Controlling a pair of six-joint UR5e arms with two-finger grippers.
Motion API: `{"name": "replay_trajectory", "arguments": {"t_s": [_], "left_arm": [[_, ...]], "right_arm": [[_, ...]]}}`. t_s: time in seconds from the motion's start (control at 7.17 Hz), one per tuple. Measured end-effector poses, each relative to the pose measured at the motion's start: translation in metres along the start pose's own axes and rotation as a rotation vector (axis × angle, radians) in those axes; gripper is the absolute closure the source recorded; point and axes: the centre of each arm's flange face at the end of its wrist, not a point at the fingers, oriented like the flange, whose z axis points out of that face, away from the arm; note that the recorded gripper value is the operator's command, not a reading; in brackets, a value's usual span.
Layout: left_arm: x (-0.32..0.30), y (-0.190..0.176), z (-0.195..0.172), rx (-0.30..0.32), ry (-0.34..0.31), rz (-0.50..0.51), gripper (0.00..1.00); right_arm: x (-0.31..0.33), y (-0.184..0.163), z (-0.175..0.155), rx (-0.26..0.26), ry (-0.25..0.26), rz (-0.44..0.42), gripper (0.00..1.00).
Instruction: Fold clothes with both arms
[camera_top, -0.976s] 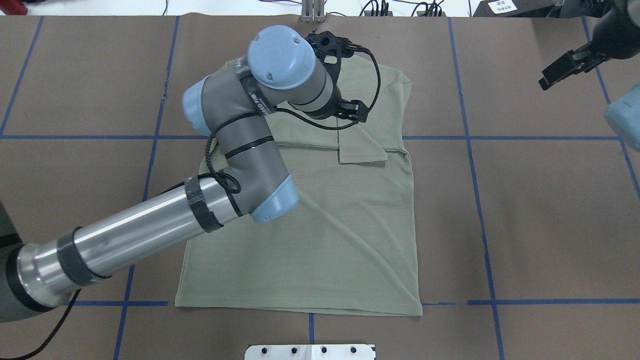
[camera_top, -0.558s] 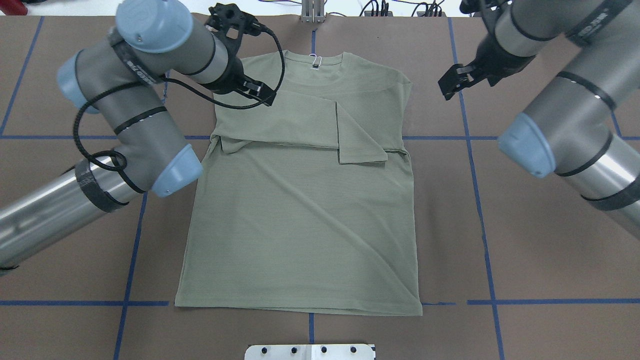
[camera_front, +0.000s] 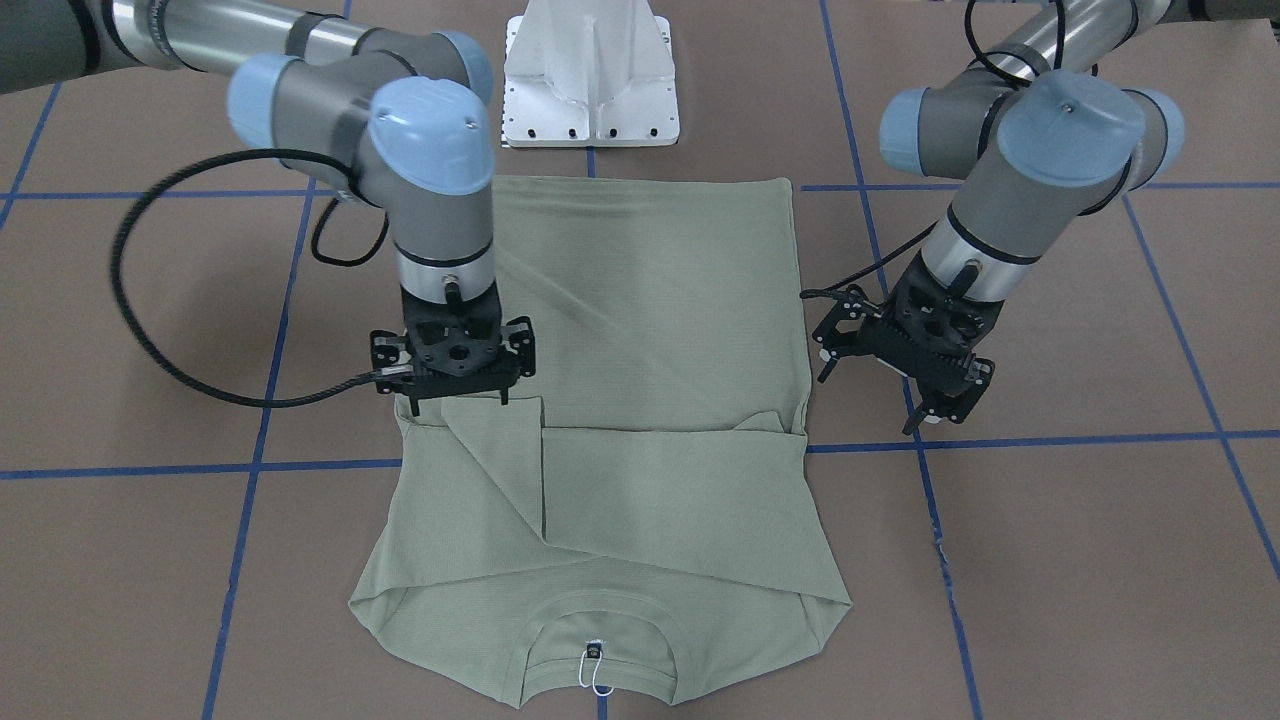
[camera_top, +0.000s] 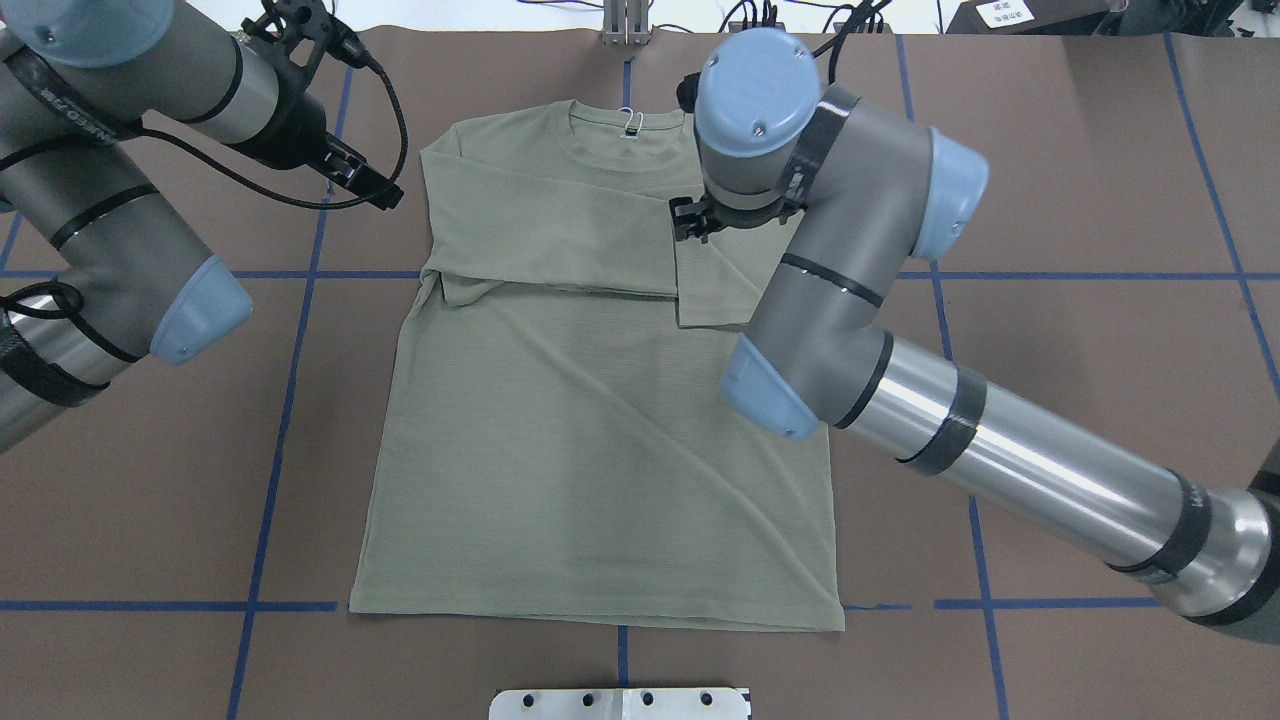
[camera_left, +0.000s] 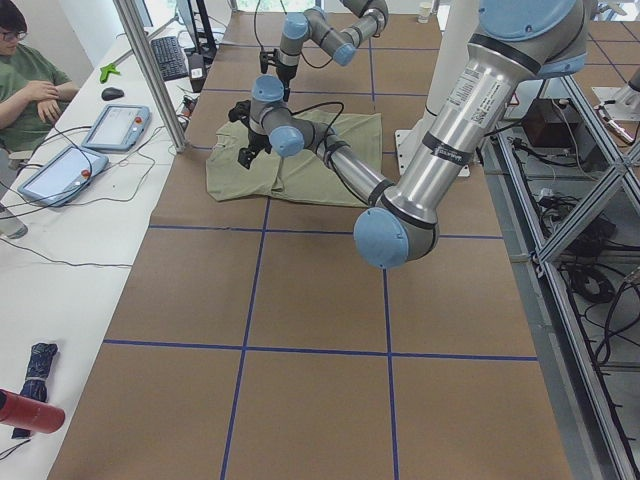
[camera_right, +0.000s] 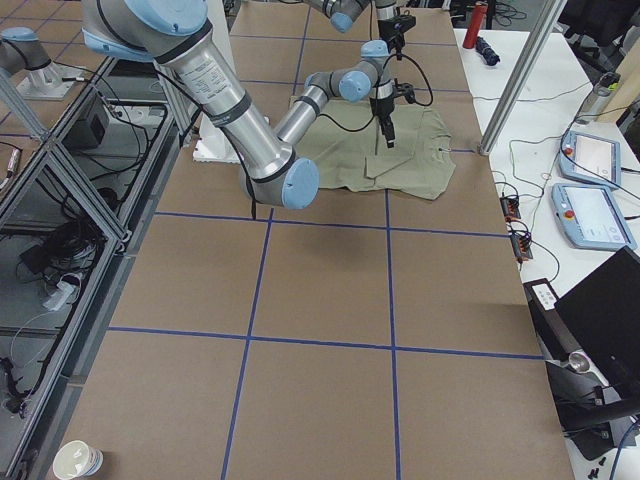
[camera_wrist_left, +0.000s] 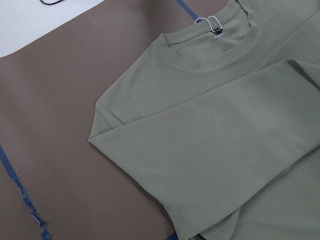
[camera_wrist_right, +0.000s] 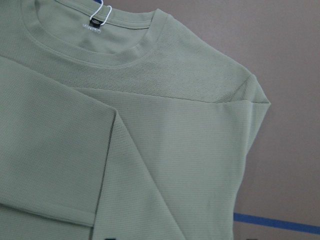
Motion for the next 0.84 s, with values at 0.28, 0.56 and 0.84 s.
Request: {"name": "replay_trajectory", "arguments": {"t_s": [0.28,0.56,0.84], "left_arm": [[-0.004,0.010,0.000,0.009,0.015,-0.006,0.00],[-0.005,0.012,0.001,0.010,0.017,-0.016,0.00],[-0.004,0.012,0.001,0.009,0.018,-0.018,0.00]], "right_arm": [[-0.056,0.024,0.036,0.031,0.065,-0.002,0.24],[-0.082,0.047,0.058,0.045,0.110,-0.026,0.32],[-0.092,0.060,0.070,0.058,0.142,-0.049,0.40]]}}
